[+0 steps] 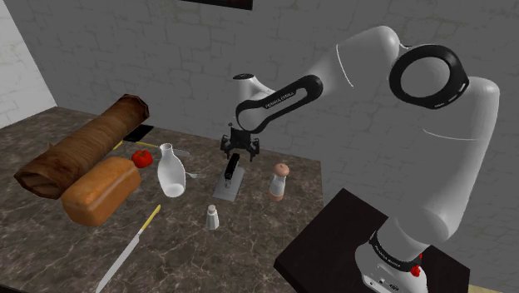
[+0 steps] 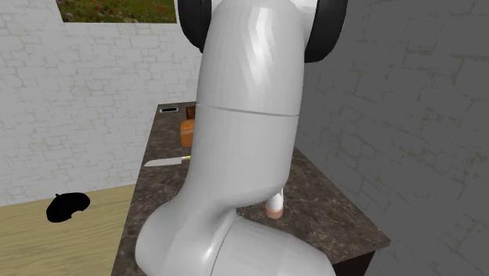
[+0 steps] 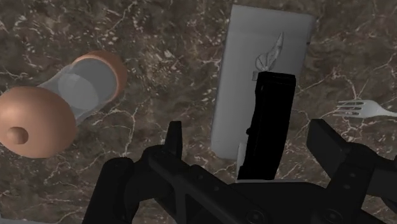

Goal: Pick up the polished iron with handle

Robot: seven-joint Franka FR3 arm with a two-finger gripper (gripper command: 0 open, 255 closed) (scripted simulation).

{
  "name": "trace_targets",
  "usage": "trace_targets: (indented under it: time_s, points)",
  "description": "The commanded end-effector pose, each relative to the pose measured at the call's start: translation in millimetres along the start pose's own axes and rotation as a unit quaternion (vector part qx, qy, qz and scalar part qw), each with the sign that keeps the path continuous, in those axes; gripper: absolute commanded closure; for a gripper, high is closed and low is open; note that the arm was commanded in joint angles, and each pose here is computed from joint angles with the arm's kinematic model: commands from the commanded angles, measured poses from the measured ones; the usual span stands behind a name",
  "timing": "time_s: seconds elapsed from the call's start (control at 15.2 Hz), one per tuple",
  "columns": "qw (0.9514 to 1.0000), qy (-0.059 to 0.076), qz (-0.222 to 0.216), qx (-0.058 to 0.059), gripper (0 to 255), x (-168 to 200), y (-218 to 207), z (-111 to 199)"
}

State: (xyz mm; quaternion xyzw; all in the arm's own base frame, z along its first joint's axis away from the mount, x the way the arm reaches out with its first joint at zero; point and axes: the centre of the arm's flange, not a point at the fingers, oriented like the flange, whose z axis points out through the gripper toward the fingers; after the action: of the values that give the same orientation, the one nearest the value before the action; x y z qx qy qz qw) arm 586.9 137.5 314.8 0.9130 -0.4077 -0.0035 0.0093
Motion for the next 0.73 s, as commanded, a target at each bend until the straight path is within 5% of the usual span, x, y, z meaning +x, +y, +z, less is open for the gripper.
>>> trace_targets:
  time_s: [0.0, 0.26, 0.66]
  points:
    - [0.9997, 0.0, 0.024, 0.001, 0, 10.7, -14.6, 17.3]
    - [0.9979, 0.001, 0.065, 0.003, 0, 37.0, -40.5, 47.0]
    - [0.9979, 0.001, 0.065, 0.003, 0, 36.9, -41.1, 78.7]
